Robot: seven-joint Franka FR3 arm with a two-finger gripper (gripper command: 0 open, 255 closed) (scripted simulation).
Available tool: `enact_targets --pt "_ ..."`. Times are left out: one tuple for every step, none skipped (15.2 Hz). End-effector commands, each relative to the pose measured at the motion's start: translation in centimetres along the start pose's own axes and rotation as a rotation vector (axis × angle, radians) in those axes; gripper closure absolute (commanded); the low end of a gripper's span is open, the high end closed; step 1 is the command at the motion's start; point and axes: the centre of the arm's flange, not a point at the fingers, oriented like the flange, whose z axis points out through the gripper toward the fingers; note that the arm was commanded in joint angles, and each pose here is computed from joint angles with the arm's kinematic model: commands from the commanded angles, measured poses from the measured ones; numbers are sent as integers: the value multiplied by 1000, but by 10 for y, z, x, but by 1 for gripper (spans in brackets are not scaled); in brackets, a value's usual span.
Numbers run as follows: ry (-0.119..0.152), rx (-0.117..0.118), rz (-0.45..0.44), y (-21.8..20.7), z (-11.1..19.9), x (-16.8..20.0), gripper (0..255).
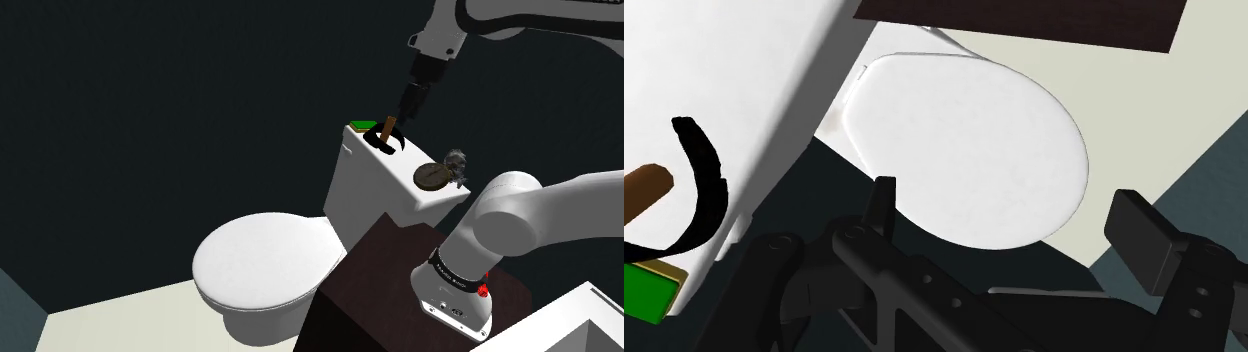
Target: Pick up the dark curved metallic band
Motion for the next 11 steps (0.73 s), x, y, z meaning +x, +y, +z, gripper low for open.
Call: enact_targets --pt "11 2 -27 24 13 2 0" --pt "15 4 -39 35 19 4 0" --pt "19 6 -51 47 26 6 0" --pt "24 8 -64 58 33 8 0" --pt "28 9 -76 69 39 10 0" --pt "32 11 -88 81 46 13 0" --pt "36 13 -100 92 53 15 0" --pt "41 15 -112 103 59 18 0" --pt "45 16 -124 114 66 21 0" --pt "49 18 -137 125 73 24 0" --pt "54 20 -149 136 80 27 0"
